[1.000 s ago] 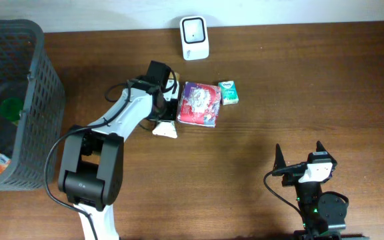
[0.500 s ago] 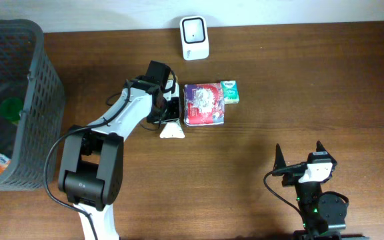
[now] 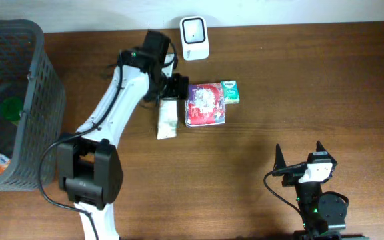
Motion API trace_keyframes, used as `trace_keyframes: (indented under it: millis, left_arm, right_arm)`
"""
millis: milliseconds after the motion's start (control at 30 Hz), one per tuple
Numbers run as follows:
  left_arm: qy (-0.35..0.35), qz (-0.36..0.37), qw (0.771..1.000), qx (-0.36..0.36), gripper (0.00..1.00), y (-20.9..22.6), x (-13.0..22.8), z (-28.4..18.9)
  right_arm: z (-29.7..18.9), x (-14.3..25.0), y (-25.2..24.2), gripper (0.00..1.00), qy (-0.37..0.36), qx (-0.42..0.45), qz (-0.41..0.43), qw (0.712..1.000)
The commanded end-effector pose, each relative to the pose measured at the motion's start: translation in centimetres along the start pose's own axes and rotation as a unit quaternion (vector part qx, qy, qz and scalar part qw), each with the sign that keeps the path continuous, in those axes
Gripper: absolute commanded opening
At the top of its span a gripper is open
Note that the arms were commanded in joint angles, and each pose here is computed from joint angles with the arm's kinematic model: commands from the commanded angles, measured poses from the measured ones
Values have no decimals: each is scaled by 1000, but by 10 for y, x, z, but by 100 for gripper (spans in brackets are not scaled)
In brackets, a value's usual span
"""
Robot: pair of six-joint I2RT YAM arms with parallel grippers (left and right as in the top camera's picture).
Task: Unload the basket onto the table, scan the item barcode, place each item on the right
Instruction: 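Carry the white tube out and lay it left of the snack bag, then move the left gripper back into the basket toward the toilet wipes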
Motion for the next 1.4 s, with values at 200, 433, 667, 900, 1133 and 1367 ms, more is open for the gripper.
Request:
trace_keyframes:
  millis: [200, 433, 667, 900, 1133, 1367]
  left_arm:
    - [-147, -15, 989, -21, 85, 3, -14, -186]
    - [-275, -98, 953, -81, 90, 65, 25, -296]
    - [-335, -164, 921, -112, 99, 106, 56, -344]
    - [-303, -257, 887, -234, 99, 148, 55, -331]
    - [-264, -440, 795, -324, 99, 249, 71, -320]
    - [-163, -509, 772, -345, 99, 329, 91, -254]
  right_arm:
    - [0, 3, 1, 99, 2, -2, 3, 1000]
    - [0, 3, 1, 99, 2, -2, 3, 1000]
    - [0, 3, 1, 99, 2, -2, 3, 1000]
    - [0, 3, 1, 99, 2, -2, 3, 1000]
    - [0, 3, 1, 99, 2, -2, 3, 1000]
    - [0, 3, 1, 99, 2, -2, 3, 1000]
Point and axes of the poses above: each gripper's point midway between its finger pads, its own z axis out along the fingers, its own y axis along the line the jaws close on, x = y × z, the point moved 10 cm from there along -z, back along the fingers, and after that the axes turned 6 degrees about -z, right-handed, at the moved point
